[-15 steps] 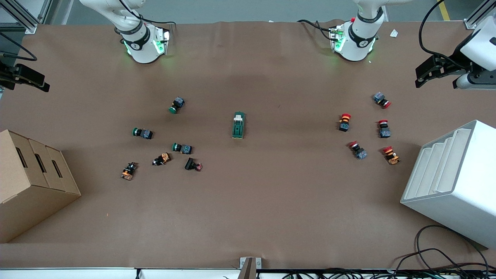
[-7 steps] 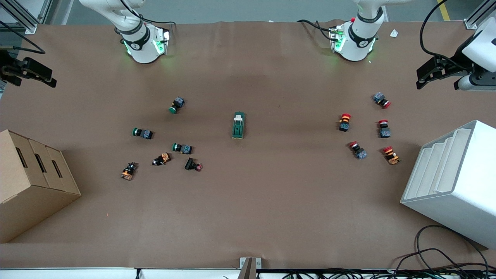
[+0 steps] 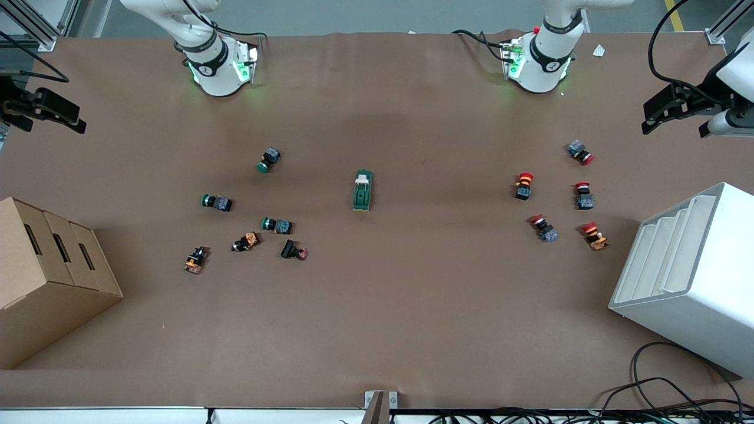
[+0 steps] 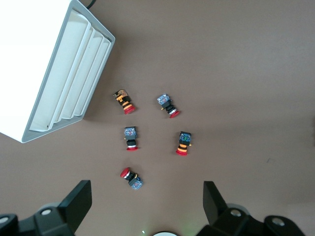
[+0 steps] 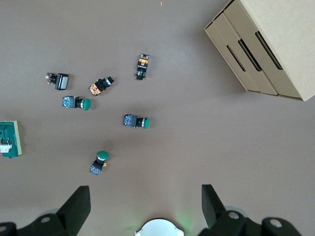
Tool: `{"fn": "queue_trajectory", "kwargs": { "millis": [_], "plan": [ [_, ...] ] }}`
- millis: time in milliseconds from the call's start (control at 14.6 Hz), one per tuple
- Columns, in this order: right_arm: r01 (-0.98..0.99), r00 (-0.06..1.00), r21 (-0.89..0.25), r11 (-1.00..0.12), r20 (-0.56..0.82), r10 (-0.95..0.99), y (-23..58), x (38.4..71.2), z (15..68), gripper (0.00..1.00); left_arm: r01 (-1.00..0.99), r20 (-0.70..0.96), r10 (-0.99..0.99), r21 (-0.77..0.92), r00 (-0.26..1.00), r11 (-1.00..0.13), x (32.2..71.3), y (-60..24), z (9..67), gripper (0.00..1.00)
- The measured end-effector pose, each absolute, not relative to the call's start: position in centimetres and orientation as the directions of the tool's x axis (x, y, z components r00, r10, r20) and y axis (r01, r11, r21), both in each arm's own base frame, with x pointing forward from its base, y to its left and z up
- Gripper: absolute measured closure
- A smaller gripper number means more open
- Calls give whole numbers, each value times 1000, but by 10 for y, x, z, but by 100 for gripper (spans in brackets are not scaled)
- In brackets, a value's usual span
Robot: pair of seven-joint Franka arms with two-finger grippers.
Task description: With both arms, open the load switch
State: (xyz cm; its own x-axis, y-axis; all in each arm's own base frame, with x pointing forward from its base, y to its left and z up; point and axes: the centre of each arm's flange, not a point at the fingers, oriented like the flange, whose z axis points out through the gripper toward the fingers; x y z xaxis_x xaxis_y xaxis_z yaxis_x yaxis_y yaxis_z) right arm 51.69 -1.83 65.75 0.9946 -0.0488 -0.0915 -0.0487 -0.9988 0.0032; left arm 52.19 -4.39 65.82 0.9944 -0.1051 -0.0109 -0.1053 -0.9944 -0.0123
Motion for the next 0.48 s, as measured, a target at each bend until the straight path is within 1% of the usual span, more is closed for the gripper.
{"fn": "queue_trajectory", "kwargs": {
  "millis": [481],
  "plan": [
    [-48,995,3,-999,-87,-48,-18,517,658,0,-131,-11,-130,-15,991,-991,520,-58,658,0]
  ]
}}
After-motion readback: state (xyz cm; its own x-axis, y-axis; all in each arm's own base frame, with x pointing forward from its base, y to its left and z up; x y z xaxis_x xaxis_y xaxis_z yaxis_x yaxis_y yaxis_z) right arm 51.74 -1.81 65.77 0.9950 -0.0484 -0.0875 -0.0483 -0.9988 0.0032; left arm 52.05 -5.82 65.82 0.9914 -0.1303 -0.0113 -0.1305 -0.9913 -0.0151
